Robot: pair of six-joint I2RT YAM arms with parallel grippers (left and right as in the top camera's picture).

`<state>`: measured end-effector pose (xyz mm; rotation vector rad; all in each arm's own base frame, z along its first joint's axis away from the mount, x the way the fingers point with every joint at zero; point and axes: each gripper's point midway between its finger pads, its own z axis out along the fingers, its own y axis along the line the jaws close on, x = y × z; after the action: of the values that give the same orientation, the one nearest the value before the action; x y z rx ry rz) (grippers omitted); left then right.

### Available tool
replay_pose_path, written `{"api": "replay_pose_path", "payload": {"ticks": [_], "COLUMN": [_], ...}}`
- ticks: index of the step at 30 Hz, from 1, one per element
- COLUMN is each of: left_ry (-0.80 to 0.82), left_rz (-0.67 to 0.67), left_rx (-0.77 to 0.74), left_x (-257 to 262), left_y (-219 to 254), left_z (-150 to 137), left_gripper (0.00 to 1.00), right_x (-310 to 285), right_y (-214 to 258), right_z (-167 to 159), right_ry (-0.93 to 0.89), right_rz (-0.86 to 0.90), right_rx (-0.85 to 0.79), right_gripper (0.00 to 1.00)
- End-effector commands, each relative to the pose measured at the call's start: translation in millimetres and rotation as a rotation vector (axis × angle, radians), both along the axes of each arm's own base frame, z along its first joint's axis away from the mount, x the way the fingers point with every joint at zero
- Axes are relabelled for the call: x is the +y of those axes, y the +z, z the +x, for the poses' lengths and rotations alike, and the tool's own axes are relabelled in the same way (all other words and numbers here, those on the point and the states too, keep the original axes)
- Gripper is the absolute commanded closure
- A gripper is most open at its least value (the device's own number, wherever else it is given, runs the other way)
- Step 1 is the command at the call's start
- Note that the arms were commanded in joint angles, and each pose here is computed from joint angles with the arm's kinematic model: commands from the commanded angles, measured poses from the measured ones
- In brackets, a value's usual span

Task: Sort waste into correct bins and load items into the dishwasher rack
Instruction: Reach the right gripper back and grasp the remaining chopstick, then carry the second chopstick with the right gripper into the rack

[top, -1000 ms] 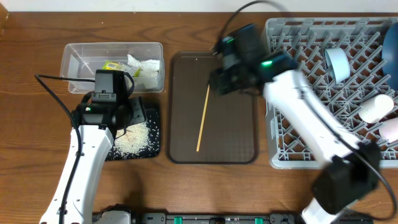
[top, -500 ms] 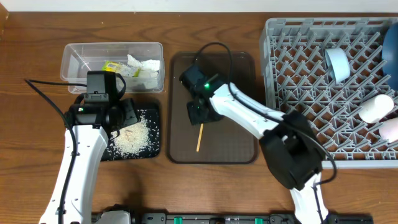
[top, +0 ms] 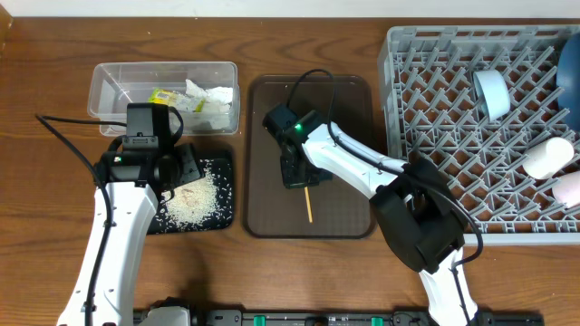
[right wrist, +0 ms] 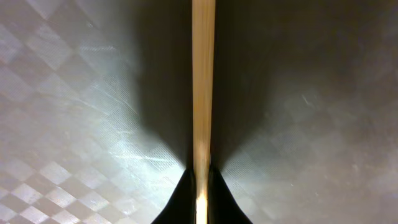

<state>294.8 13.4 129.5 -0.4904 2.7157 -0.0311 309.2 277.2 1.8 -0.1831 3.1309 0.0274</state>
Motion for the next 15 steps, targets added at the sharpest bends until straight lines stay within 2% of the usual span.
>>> {"api": "replay_pose_path", "payload": {"ticks": [1, 5, 11, 15], "left_ry": [0.015, 0.015, 0.015, 0.015], "left_rz": [0.009, 0.009, 0.009, 0.009], "left_rx": [0.002, 0.002, 0.002, 0.002], "left_x": [3.6, 3.6, 3.6, 3.6], "left_y": [0.3, 0.3, 0.3, 0.3], "left_z": [-1.0, -0.9, -0.9, -0.9], "left_gripper": [0.35, 0.35, 0.35, 0.35], "right_x": [-16.4, -37.3, -82.7, -125.7], "right_y": [0.1, 35.5, 120.7, 169.1], "right_z": [5.6, 25.9, 60.4, 68.5], "right_ry": [-0.009, 0.01, 0.055, 0.066], "right_rz": [-0.028, 0.005, 0.104, 0.111], "right_rx": [0.013, -0.033, -0.216, -0.324], "right_gripper": [0.99, 0.99, 0.99, 0.98]}}
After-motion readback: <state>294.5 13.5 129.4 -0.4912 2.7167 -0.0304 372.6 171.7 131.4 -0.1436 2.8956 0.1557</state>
